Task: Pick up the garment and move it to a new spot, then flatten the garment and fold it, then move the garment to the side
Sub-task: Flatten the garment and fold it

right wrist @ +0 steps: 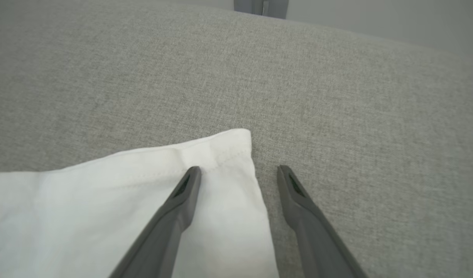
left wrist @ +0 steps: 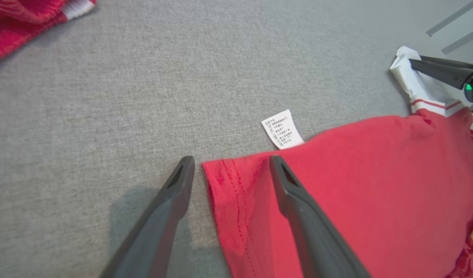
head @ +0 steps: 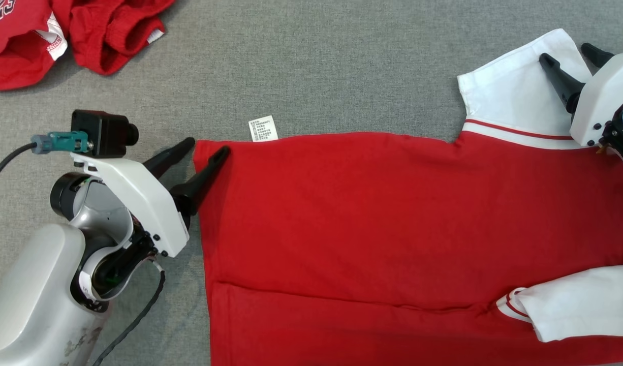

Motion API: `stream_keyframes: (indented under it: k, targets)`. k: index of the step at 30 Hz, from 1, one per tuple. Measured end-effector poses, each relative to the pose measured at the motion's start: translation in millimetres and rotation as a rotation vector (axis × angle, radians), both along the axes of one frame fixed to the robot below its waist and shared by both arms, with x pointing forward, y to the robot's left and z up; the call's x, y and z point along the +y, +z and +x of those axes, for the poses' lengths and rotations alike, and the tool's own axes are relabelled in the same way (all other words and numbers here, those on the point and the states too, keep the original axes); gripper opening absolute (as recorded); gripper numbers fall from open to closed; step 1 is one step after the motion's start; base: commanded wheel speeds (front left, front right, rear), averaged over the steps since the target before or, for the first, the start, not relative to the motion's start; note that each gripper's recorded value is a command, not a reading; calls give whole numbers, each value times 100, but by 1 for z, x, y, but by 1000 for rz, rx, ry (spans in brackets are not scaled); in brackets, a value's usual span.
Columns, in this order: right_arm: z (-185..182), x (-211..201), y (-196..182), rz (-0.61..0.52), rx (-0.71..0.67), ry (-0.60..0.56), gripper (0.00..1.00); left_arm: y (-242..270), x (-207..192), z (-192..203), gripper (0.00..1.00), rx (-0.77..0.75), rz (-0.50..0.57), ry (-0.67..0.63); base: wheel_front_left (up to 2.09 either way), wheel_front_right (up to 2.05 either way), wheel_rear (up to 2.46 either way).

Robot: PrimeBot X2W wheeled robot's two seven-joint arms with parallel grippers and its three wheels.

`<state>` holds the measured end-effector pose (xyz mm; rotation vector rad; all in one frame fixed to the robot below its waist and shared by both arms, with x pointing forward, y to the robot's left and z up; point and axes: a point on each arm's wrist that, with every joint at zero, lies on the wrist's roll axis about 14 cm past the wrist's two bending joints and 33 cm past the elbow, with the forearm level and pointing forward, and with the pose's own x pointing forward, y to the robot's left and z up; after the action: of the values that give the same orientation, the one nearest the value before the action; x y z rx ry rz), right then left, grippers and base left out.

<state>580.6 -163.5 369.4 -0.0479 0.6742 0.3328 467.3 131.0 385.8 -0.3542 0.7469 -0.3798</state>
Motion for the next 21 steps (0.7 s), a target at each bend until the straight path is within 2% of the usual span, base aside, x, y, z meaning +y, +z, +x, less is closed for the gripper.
stream_keyframes:
  k: [5, 6, 7, 8, 9, 13, 17, 21]
  targets:
    - [0, 4, -4, -2, 13, 19, 100, -11, -2, -9, 100, 47, 5, -14, 0, 0, 0]
    - [-1, 6, -4, -4, 16, 28, 86, -13, -2, -10, 100, 55, 5, -16, 0, 0, 0]
    - [0, 9, -4, -1, 12, 40, 0, -16, -3, -11, 53, 63, 5, -22, 0, 0, 0]
    - [1, 11, -2, 13, -1, 40, 0, -17, -4, -11, 24, 66, 4, -23, 0, 0, 0]
    - [1, 15, -2, 29, -6, 42, 0, -18, -5, -9, 0, 62, -1, -21, 0, 0, 0]
    - [4, 19, 12, 69, -69, 45, 0, -15, -6, -2, 0, 30, -8, -13, 0, 0, 0]
    - [6, 22, 52, 152, -206, 46, 0, 1, -9, 0, 0, -25, -25, -12, 0, 0, 0]
    - [-12, 13, 88, 243, -320, 26, 0, 18, -6, -8, 0, -80, -52, 17, 0, 0, 0]
